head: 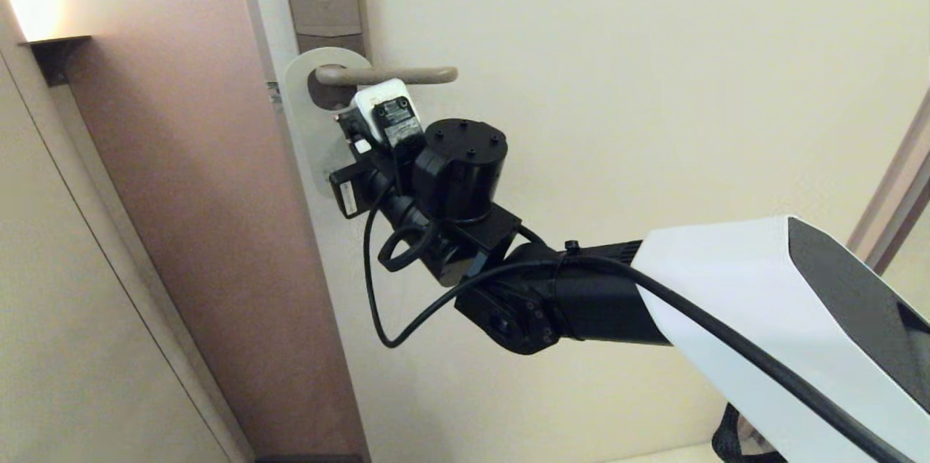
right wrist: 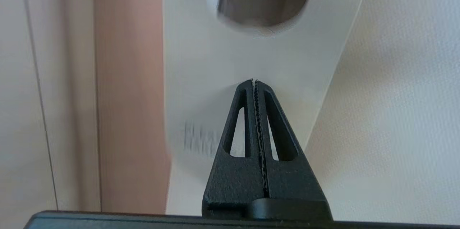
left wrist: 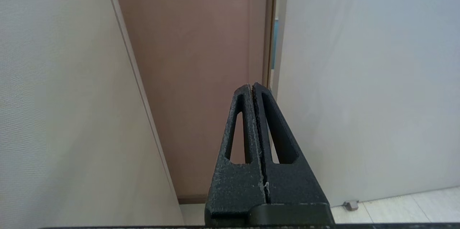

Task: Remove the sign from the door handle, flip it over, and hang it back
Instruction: Hang the sign back with the other side facing out

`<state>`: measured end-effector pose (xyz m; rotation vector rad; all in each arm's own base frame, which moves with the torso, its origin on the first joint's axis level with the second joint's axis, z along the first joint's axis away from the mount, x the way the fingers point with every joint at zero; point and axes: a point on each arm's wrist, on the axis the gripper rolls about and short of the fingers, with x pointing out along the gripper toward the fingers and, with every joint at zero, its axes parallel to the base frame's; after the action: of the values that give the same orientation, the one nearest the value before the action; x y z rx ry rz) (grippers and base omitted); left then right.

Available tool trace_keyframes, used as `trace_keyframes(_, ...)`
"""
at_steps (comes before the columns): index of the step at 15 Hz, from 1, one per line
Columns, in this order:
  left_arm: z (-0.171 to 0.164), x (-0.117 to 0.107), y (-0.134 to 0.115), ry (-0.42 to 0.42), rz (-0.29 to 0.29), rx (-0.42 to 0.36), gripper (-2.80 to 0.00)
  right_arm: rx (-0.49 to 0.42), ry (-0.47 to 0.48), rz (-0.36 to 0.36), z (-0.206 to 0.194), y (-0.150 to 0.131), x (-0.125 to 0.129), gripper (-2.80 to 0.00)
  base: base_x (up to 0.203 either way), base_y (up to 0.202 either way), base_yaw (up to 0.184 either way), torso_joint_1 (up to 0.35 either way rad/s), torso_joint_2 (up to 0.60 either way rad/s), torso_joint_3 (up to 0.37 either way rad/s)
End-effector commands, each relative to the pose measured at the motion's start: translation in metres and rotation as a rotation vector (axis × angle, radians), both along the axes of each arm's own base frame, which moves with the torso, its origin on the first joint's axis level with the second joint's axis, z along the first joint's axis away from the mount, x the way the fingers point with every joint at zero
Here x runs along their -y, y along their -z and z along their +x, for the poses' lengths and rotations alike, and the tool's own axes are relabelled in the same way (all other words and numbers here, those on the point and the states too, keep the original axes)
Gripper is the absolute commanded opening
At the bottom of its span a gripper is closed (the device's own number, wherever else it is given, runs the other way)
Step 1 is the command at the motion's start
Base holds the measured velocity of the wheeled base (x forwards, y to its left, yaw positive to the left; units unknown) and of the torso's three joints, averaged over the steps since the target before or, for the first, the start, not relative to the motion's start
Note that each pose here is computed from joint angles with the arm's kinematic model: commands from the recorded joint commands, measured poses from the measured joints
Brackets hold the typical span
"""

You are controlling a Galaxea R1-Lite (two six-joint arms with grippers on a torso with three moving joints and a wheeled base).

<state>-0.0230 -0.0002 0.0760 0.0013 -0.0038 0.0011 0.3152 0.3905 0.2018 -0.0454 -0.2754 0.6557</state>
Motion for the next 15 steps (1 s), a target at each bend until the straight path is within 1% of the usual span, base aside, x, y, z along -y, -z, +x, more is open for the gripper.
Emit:
trace_keyframes(1, 0.000, 0.000, 0.000, 0.000, 0.000, -0.001, -2.80, -0.015, -0.001, -0.021, -0.003, 0.005, 0.003, -2.80, 0.000, 0.000, 0.000, 0.000, 0.00, 0.000)
trace_keyframes(3, 0.000, 0.000, 0.000, 0.000, 0.000, -0.002, -2.80, -0.031, 0.000, -0.039, -0.007, 0.007, 0.008, -2.80, 0.000, 0.000, 0.000, 0.000, 0.00, 0.000)
trace_keyframes(6, 0.000, 0.000, 0.000, 0.000, 0.000, -0.001, -2.80, -0.038, 0.001, -0.050, -0.013, 0.001, 0.017, -2.80, 0.000, 0.000, 0.000, 0.000, 0.00, 0.000)
trace_keyframes(9, 0.000, 0.000, 0.000, 0.000, 0.000, -0.002, -2.80, -0.068, 0.010, -0.088, -0.023, -0.001, 0.036, -2.80, 0.000, 0.000, 0.000, 0.000, 0.00, 0.000)
trace_keyframes(11, 0.000, 0.000, 0.000, 0.000, 0.000, 0.001, -2.80, -0.097, 0.031, -0.123, -0.030, -0.001, 0.059, -2.80, 0.000, 0.000, 0.000, 0.000, 0.00, 0.000)
trace_keyframes(12, 0.000, 0.000, 0.000, 0.000, 0.000, -0.002, -2.80, -0.112, 0.050, -0.139, -0.033, -0.003, 0.074, -2.80, 0.000, 0.000, 0.000, 0.000, 0.00, 0.000)
trace_keyframes(14, 0.000, 0.000, 0.000, 0.000, 0.000, 0.000, -2.80, -0.140, 0.108, -0.164, -0.037, -0.008, 0.113, -2.80, 0.000, 0.000, 0.000, 0.000, 0.00, 0.000)
trace_keyframes(15, 0.000, 0.000, 0.000, 0.000, 0.000, -0.001, -2.80, -0.158, 0.158, -0.178, -0.035, -0.010, 0.138, -2.80, 0.000, 0.000, 0.000, 0.000, 0.00, 0.000)
